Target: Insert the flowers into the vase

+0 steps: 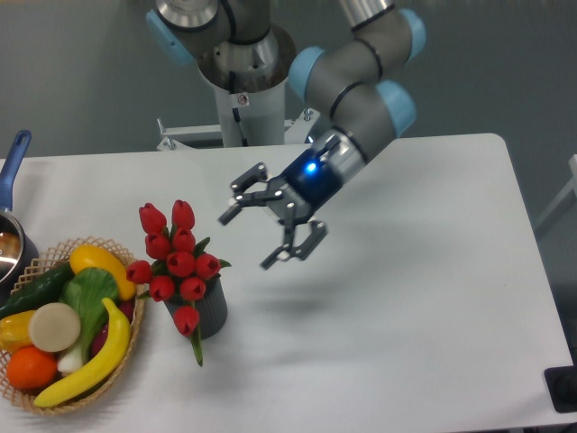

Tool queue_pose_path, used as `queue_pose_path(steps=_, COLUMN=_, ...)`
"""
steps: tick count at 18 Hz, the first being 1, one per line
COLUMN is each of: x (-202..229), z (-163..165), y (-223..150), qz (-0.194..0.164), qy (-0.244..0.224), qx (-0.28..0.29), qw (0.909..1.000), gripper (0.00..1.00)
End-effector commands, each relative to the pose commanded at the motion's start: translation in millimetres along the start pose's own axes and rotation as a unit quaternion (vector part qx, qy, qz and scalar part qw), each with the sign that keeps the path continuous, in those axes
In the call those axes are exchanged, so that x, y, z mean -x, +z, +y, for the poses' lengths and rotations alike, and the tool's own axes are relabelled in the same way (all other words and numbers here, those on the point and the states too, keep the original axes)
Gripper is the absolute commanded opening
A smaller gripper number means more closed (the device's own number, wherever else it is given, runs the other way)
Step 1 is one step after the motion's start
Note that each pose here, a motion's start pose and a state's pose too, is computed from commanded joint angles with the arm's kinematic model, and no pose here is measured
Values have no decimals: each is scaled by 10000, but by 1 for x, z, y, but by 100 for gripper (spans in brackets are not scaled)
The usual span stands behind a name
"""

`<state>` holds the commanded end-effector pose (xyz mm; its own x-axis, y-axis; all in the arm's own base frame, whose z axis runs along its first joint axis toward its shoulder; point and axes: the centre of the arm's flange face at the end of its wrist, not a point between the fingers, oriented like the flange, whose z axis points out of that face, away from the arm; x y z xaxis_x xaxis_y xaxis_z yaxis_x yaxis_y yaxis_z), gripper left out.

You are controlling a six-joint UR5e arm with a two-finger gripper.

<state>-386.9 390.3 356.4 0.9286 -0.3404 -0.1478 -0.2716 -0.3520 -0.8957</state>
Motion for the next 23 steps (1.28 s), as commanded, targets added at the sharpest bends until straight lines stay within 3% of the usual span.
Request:
queue_pose_path(steps=3, x=9, z=-22, y=-19, qz=-264, qy=324, qx=799, qw=9959, gripper=100)
queue_pose_path(steps=6, x=15, z=-50, y=-45, qz=-650, qy=513, qx=1680, qw=9823, gripper=100)
queue_pose_path(steps=8, x=21, z=-54, y=-63, qz=-948, qy=387, qx=2318, qw=9674, gripper=100)
queue_pose_path(steps=11, x=13, z=-55, y=-90, qz=-1301, qy=445, qx=3330, qw=9329, gripper=100)
queue_pose_path(steps=13, x=11, z=-57, y=-107, qz=-1497, qy=455, qx=3787, qw=9122, gripper=100)
queue_pose_path(steps=14, x=10, z=-60, y=-113, qz=-1567, qy=467, qx=3903, qw=9061, gripper=100)
queue_pose_path(steps=17, x=6, z=-62, y=-141, qz=-1557, qy=500, qx=4121, qw=8964, gripper=100)
queue_pose_path(steps=19, x=2, z=-60, y=-154, qz=-1316, qy=598, qx=4258, qw=8932, gripper=100)
queue_pose_path(steps=21, x=-4, z=-57, y=-173, qz=-1144, qy=701, qx=4517, qw=8820, gripper=100)
queue_pose_path(steps=23, x=-11, z=-55, y=-191, qz=-1043, qy=701, qx=4621, qw=8779, gripper=100)
